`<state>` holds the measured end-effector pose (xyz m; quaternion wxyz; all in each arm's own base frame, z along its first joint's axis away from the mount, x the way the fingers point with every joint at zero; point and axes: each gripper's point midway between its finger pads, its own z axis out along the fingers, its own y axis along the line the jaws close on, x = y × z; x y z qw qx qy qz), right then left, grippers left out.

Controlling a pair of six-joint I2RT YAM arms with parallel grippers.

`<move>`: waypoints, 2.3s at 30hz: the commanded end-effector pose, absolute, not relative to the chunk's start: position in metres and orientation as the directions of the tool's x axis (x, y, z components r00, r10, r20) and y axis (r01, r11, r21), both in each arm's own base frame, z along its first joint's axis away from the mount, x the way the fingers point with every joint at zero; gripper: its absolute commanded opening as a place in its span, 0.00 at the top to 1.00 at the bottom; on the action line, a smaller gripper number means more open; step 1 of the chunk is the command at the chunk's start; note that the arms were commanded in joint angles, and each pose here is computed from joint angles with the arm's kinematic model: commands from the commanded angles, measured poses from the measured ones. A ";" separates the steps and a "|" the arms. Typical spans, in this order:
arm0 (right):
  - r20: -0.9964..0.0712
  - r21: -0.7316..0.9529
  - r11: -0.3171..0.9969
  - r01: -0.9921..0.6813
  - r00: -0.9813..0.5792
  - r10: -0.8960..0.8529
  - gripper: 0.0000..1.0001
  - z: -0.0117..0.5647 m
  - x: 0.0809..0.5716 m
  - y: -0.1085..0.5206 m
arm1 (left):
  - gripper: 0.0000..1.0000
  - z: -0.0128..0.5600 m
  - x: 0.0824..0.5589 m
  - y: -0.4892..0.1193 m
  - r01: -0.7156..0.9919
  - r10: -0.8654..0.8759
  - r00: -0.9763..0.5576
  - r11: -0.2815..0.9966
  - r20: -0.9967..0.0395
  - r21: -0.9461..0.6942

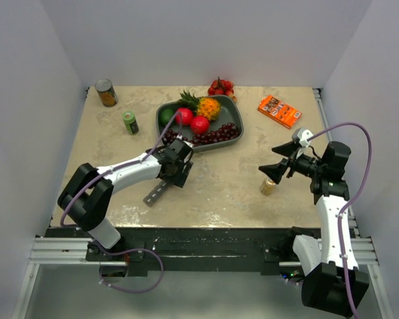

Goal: Sort the pills into containers

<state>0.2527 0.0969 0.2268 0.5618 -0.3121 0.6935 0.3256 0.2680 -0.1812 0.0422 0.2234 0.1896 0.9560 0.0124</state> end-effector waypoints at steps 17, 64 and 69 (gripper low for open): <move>-0.990 0.036 0.562 -0.826 -0.105 -0.091 0.01 0.247 0.253 0.100 | 0.18 0.052 0.248 -0.173 0.321 0.314 -0.839 0.945 -0.445 0.063; -0.955 -0.155 0.198 -0.968 0.095 -0.280 0.01 0.208 0.207 0.142 | 0.98 0.071 0.204 -0.255 0.787 0.563 -0.582 0.573 -0.587 -0.229; -0.952 -0.162 0.048 -0.986 0.143 -0.271 0.01 0.202 0.199 0.167 | 1.00 0.082 0.204 -0.274 0.860 0.616 -0.467 0.484 -0.634 -0.163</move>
